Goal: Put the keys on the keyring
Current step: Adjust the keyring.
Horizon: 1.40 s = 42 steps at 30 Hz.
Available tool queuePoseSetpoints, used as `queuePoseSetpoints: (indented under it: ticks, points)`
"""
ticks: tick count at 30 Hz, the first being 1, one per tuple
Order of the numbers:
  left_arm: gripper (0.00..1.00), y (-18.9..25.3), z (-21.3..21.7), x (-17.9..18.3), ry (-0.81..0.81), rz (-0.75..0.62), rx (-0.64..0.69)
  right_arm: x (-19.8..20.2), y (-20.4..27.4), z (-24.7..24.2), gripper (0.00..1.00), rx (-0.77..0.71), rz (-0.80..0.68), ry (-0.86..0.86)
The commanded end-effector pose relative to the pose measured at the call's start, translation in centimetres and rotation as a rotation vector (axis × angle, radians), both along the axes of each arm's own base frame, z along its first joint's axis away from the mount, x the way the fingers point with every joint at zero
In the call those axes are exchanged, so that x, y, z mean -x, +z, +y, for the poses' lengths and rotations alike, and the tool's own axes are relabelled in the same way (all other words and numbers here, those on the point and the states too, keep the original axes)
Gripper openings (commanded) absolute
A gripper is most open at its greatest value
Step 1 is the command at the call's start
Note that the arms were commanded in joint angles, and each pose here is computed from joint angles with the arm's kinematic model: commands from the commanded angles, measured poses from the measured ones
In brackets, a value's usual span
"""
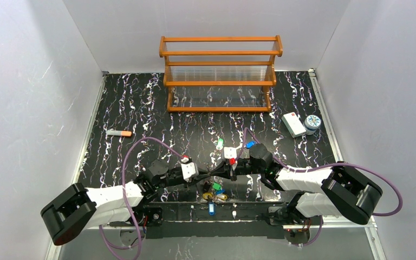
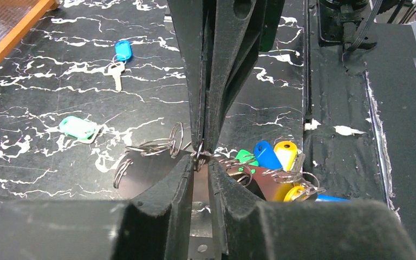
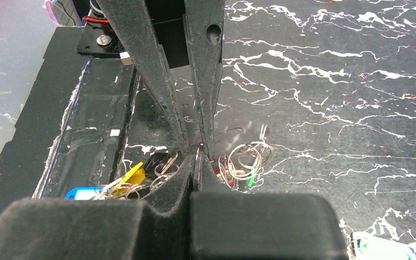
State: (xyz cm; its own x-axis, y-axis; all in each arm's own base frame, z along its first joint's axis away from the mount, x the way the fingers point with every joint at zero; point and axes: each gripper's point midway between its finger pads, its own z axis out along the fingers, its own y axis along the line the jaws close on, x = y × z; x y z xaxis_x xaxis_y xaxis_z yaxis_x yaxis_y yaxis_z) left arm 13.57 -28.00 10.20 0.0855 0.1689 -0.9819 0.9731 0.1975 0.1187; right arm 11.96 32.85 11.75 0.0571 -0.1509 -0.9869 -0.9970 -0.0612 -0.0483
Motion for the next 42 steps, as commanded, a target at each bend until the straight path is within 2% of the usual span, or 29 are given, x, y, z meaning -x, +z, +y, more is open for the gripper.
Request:
queuePoseSetpoints:
  ticks: [1,4,7,14,18,24,28,37,42]
  points:
    - [0.16,1.3,-1.0,-0.1,-0.022,-0.011,0.029,0.1,2.0,0.8,0.01,-0.064,-0.043,0.029]
    - [0.11,1.2,-1.0,-0.2,-0.021,-0.014,0.026,0.1,1.9,0.8,0.01,-0.061,-0.043,0.029]
    - [0.00,1.1,-0.9,-0.3,-0.015,-0.021,0.021,0.1,1.9,0.7,0.01,-0.061,-0.043,0.027]
    - [0.00,0.7,-0.4,-0.5,0.012,-0.027,0.016,-0.1,2.5,0.5,0.01,-0.070,-0.058,0.005]
    - [0.00,1.3,0.0,-0.8,0.031,-0.065,0.025,-0.1,3.4,0.0,0.14,-0.068,-0.094,0.002]
    - [0.00,1.5,0.3,-0.9,0.014,-0.146,-0.012,-0.9,5.0,-1.2,0.53,-0.074,-0.172,-0.074]
    - [0.00,1.6,0.5,-0.3,-0.045,-0.258,-0.029,-1.4,6.2,-2.0,0.68,-0.091,-0.217,-0.121]
    - [0.00,2.7,1.0,-0.2,-0.099,-0.512,-0.042,-1.6,6.7,-2.2,0.71,-0.096,-0.225,-0.143]
    - [0.00,3.1,1.0,-0.2,-0.092,-0.521,-0.035,-1.6,6.7,-2.0,0.71,-0.096,-0.222,-0.136]
